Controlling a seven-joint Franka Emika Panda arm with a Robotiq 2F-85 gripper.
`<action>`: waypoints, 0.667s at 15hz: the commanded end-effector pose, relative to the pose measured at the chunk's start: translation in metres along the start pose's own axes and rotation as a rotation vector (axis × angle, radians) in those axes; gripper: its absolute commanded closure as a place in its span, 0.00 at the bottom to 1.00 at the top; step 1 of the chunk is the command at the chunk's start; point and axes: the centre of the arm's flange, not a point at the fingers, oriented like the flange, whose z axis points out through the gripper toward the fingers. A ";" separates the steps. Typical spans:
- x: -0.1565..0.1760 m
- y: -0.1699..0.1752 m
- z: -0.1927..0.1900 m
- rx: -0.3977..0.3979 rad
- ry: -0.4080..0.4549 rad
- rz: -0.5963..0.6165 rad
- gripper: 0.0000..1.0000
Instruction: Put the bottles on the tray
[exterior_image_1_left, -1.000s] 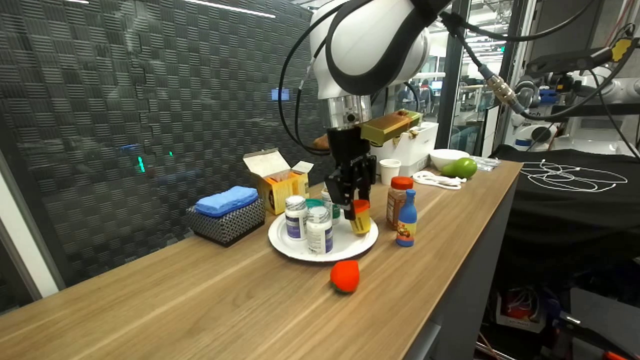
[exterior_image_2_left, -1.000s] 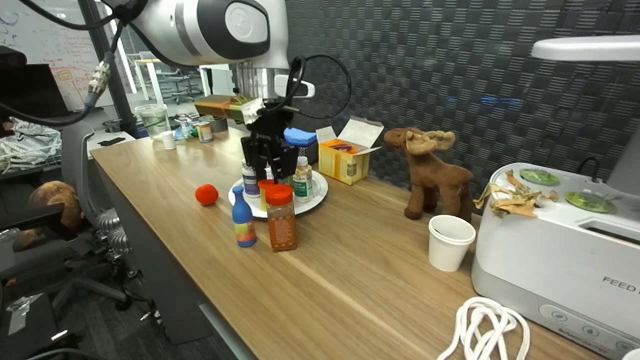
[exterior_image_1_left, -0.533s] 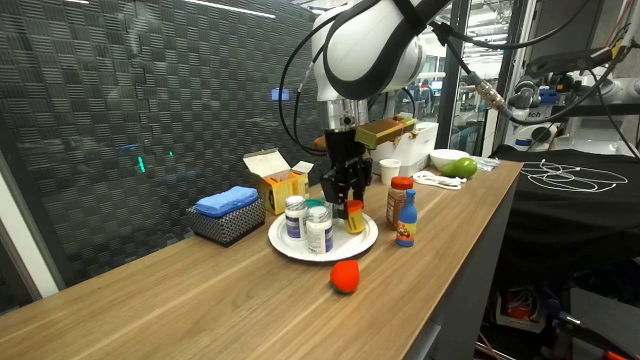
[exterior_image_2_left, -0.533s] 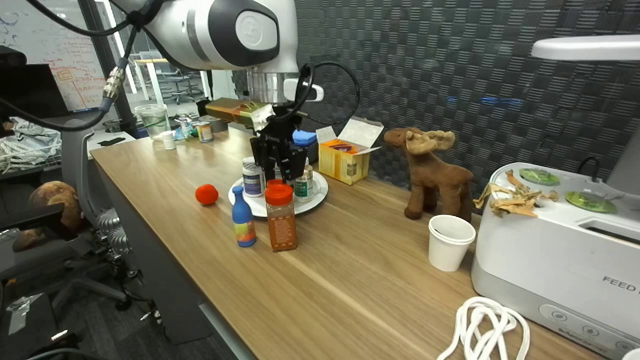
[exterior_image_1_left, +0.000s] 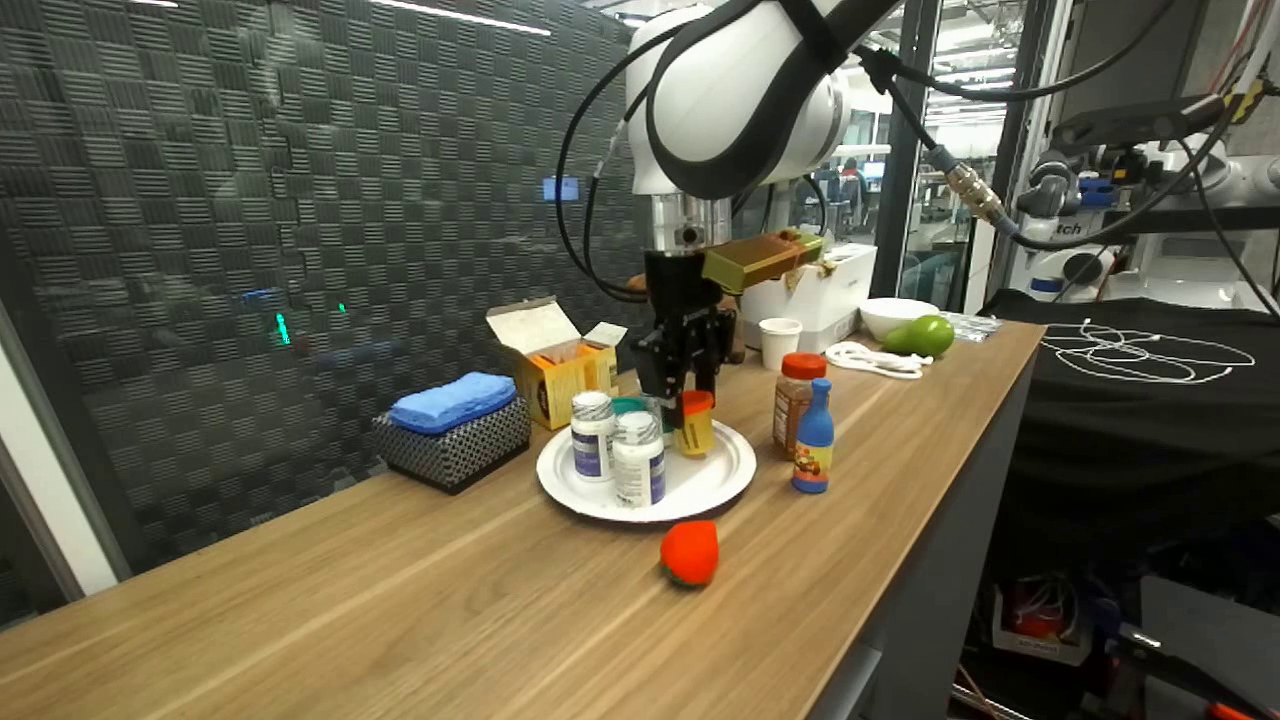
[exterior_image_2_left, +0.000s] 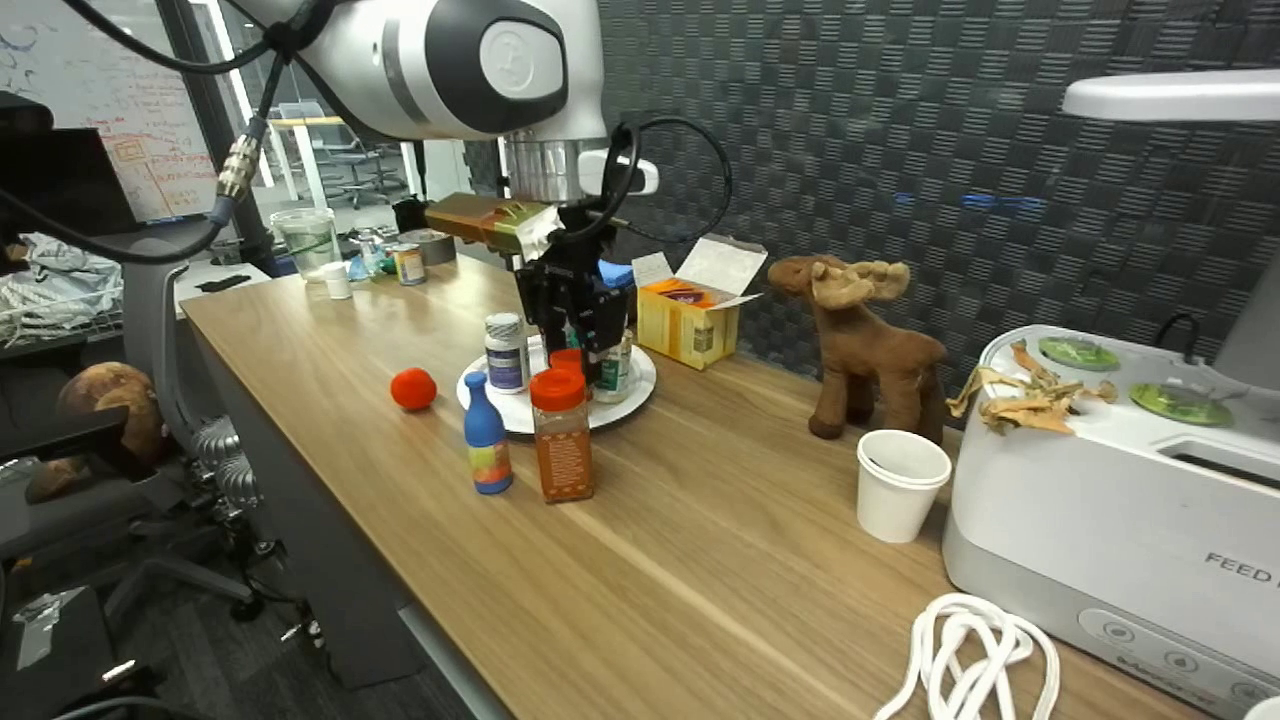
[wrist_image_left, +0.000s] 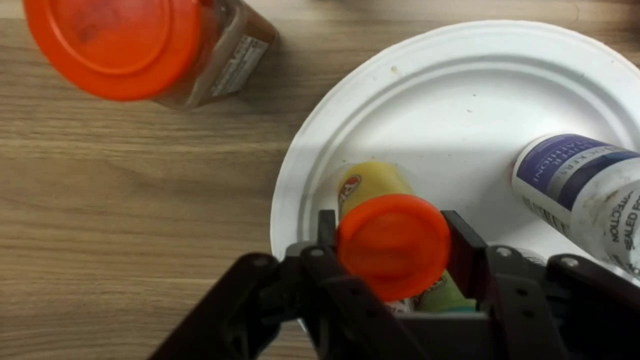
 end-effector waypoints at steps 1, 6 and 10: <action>-0.001 -0.001 -0.006 0.012 0.021 -0.012 0.71; -0.012 -0.003 -0.003 0.027 0.009 -0.019 0.20; -0.021 -0.002 -0.018 0.014 0.034 -0.015 0.00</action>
